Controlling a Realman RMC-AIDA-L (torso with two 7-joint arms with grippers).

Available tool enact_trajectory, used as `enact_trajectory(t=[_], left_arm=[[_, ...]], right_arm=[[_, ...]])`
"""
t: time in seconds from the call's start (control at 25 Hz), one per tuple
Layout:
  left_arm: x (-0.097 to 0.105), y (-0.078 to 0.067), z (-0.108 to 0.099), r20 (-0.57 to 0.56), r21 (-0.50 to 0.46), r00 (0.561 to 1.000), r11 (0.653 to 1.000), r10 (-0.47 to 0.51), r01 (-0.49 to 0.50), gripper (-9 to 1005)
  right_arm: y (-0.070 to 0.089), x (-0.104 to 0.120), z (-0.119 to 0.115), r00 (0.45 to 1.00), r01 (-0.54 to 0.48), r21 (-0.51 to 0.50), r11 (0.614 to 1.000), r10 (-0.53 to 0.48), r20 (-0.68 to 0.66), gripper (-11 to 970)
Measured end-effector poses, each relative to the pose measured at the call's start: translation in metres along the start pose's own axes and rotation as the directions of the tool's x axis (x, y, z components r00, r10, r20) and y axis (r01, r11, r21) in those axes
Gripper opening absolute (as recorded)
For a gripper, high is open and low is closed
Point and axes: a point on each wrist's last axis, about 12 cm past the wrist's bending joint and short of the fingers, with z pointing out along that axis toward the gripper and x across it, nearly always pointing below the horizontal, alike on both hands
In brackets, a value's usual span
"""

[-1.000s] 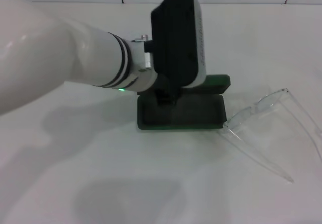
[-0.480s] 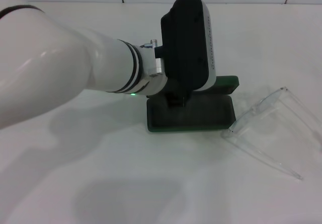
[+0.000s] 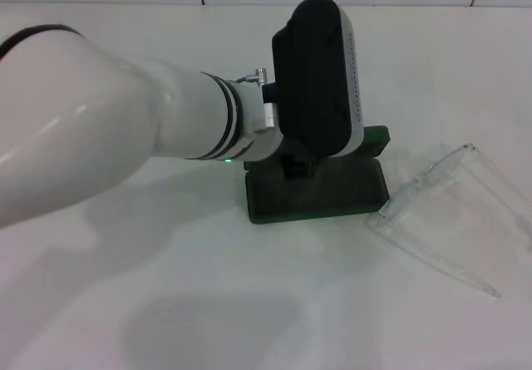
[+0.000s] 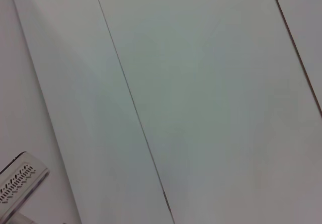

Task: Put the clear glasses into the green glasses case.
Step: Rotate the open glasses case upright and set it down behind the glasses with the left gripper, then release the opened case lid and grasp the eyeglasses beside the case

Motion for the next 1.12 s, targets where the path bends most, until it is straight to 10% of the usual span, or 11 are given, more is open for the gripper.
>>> enact_trajectory(t=[1.12], left_arm=[[-0.023,0.004,-0.039,0.126,0.027,0.99,0.998,-0.056,0.053,297]], right_arm=[[-0.005,0.0,0.003,0.999,0.007,0.002,1.0,-0.007,-0.033,869]])
